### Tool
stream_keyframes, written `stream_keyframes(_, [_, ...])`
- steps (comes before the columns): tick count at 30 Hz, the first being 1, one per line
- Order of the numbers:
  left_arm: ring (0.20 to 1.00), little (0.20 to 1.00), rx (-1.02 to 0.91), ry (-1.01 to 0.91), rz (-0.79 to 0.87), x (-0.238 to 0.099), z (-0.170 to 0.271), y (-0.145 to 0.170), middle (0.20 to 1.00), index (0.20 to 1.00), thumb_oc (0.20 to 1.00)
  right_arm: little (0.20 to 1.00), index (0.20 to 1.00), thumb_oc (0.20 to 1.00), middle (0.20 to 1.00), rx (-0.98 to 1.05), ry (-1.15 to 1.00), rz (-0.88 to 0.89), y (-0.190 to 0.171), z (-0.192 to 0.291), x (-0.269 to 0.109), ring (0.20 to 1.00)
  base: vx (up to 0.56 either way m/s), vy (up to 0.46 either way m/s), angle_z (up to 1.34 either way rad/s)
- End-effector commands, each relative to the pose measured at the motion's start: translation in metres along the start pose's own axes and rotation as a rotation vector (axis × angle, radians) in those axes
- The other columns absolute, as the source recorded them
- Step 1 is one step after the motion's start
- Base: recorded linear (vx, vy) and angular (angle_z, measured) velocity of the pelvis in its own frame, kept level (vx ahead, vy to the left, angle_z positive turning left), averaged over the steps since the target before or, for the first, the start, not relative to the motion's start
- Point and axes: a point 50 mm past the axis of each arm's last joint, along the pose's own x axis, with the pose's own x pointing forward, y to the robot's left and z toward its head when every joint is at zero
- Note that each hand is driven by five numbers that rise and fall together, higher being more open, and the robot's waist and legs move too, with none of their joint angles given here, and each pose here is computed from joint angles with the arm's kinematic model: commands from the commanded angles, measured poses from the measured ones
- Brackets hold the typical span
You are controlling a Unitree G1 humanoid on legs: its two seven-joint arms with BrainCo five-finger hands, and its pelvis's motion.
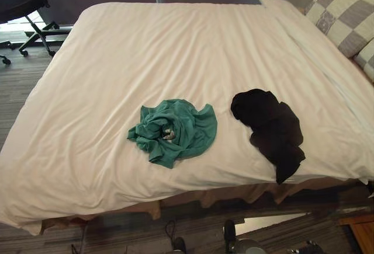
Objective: Tidy up the quilt and then pick up the clothes from the bed and put them into the laundry hamper.
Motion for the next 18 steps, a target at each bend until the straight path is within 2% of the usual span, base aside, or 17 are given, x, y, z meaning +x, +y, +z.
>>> stream_keyframes(1, [1.0, 1.0, -0.119, 0.027, 0.192, 0.007, 0.002, 0.052, 1.0, 1.0, 1.0, 1.0, 1.0, 1.0, 1.0, 0.108, -0.118, -0.178, -0.048, 0.036, 0.006, 1.0, 0.02, 0.008, -0.09])
stream_keyframes(2, [1.0, 1.0, -0.154, 0.031, 0.232, 0.008, 0.0, 0.064, 1.0, 1.0, 1.0, 1.0, 1.0, 1.0, 1.0, 0.126, -0.147, -0.221, -0.061, 0.039, 0.005, 1.0, 0.02, 0.005, -0.08])
stream_keyframes(4, [1.0, 1.0, -0.206, 0.003, 0.367, 0.007, 0.001, 0.108, 1.0, 1.0, 1.0, 1.0, 1.0, 1.0, 1.0, 0.068, -0.275, -0.319, -0.094, 0.056, -0.003, 1.0, 0.04, 0.01, -0.05])
stream_keyframes(5, [1.0, 1.0, -0.181, -0.109, 0.484, 0.002, 0.025, 0.143, 1.0, 1.0, 1.0, 1.0, 1.0, 1.0, 1.0, -0.029, -0.417, -0.393, -0.118, 0.075, -0.016, 1.0, 0.0, 0.0, 0.0])
stream_keyframes(7, [1.0, 1.0, -0.142, -0.309, 0.625, -0.013, 0.067, 0.182, 1.0, 1.0, 1.0, 1.0, 1.0, 1.0, 1.0, -0.174, -0.585, -0.48, -0.142, 0.1, -0.035, 1.0, 0.0, 0.013, 0.06])
stream_keyframes(8, [1.0, 1.0, -0.113, -0.601, 0.752, -0.045, 0.119, 0.206, 1.0, 1.0, 1.0, 1.0, 1.0, 1.0, 1.0, -0.271, -0.697, -0.558, -0.157, 0.118, -0.053, 1.0, 0.01, 0.009, 0.09])
stream_keyframes(10, [1.0, 1.0, -0.093, -0.871, 0.84, -0.085, 0.163, 0.22, 1.0, 1.0, 1.0, 1.0, 1.0, 1.0, 1.0, -0.401, -0.793, -0.64, -0.17, 0.138, -0.07, 1.0, 0.0, -0.002, 0.24])
stream_keyframes(13, [1.0, 1.0, -0.065, -1.155, 0.861, -0.133, 0.205, 0.223, 1.0, 1.0, 1.0, 1.0, 1.0, 1.0, 1.0, -0.542, -0.895, -0.695, -0.176, 0.164, -0.088, 1.0, 0.0, -0.006, 0.13])
stream_keyframes(14, [1.0, 1.0, 0.046, -1.356, 0.865, -0.172, 0.237, 0.217, 1.0, 1.0, 1.0, 1.0, 1.0, 1.0, 1.0, -0.686, -1.03, -0.739, -0.176, 0.197, -0.112, 1.0, 0.0, 0.0, 0.0])
stream_keyframes(18, [1.0, 1.0, 0.101, -1.455, 0.834, -0.19, 0.261, 0.202, 1.0, 1.0, 1.0, 1.0, 1.0, 1.0, 1.0, -0.745, -1.122, -0.746, -0.167, 0.22, -0.126, 1.0, -0.01, 0.001, -0.02])
